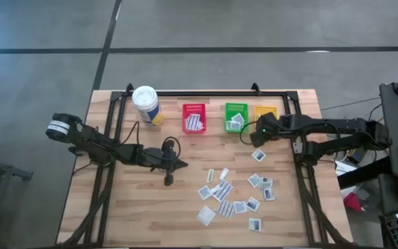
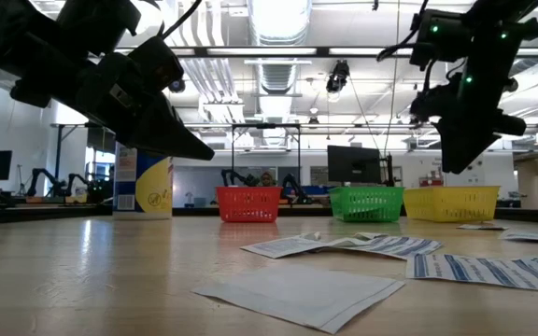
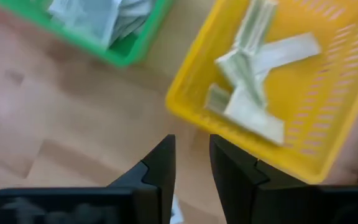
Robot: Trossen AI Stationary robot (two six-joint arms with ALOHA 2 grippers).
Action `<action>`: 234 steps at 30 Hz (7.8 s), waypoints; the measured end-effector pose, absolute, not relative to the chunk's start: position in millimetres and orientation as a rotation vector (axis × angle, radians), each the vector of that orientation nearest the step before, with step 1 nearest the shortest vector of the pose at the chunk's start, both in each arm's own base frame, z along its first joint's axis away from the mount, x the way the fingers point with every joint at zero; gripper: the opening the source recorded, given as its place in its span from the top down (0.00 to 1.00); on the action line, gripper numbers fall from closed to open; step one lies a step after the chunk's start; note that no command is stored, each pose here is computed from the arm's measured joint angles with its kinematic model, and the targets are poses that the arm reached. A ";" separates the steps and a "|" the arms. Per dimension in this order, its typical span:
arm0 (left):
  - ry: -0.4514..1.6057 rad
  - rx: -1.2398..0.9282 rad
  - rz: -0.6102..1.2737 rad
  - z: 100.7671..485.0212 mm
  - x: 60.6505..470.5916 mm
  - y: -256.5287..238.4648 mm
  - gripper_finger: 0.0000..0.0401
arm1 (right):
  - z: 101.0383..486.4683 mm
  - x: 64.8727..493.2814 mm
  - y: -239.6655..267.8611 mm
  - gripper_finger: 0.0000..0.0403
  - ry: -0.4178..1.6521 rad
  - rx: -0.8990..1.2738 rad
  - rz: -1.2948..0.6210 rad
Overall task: Pick & Place First Aid Supplies
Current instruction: Put the alcohol pad in the green bin
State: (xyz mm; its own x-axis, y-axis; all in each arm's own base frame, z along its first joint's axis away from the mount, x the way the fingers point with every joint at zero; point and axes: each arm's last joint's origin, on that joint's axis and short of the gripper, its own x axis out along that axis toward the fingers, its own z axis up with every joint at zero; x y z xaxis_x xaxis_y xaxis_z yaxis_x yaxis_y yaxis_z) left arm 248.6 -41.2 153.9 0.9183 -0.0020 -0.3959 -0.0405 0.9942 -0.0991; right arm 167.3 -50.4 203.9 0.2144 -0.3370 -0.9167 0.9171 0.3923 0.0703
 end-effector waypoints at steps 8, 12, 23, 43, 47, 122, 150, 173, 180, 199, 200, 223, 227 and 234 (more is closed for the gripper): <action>0.407 -0.107 0.020 153.9 248.6 -41.2 1.00 | 203.6 172.9 -25.1 0.82 1.011 0.698 -0.875; 0.407 -0.108 0.020 153.9 248.6 -41.2 1.00 | 203.5 174.6 -6.1 0.84 1.022 0.686 -0.810; 0.407 -0.115 0.022 153.9 248.6 -41.2 1.00 | 203.0 168.0 48.1 0.84 1.078 0.682 -0.620; 0.407 -0.117 0.022 153.9 248.6 -41.2 1.00 | 200.3 144.0 98.5 0.73 1.188 0.562 -0.363; 0.406 -0.115 0.031 153.9 248.7 -41.0 1.00 | 192.9 139.4 102.3 0.69 1.223 0.466 -0.313; 0.358 -0.311 0.060 152.0 262.6 -43.3 1.00 | 124.3 252.5 88.8 0.66 0.904 0.822 -0.670; 0.387 -0.172 -0.050 131.7 351.4 -62.4 1.00 | 142.9 260.2 82.4 0.75 0.868 0.740 -0.605; 0.426 -0.112 -0.116 124.0 354.4 -64.6 1.00 | 138.3 269.5 75.4 0.74 0.832 0.764 -0.582; 0.432 -0.115 -0.115 122.2 353.0 -64.4 1.00 | 127.9 270.7 75.7 0.77 0.893 0.763 -0.574; 0.434 -0.116 -0.115 121.8 352.8 -64.4 1.00 | 124.1 271.8 78.6 0.83 1.019 0.790 -0.437; 0.434 -0.116 -0.115 121.8 352.8 -64.4 1.00 | 124.0 271.7 78.8 0.84 1.026 0.792 -0.430; 0.436 -0.116 -0.115 121.6 352.7 -64.3 1.00 | 156.6 268.1 78.2 0.70 0.970 0.359 -0.115; 0.439 -0.115 -0.115 121.3 352.5 -64.3 1.00 | 158.7 268.9 78.3 0.65 0.953 0.152 -0.001; 0.443 -0.115 -0.112 120.3 351.7 -63.3 1.00 | 168.1 275.4 80.2 0.58 0.914 -0.038 0.105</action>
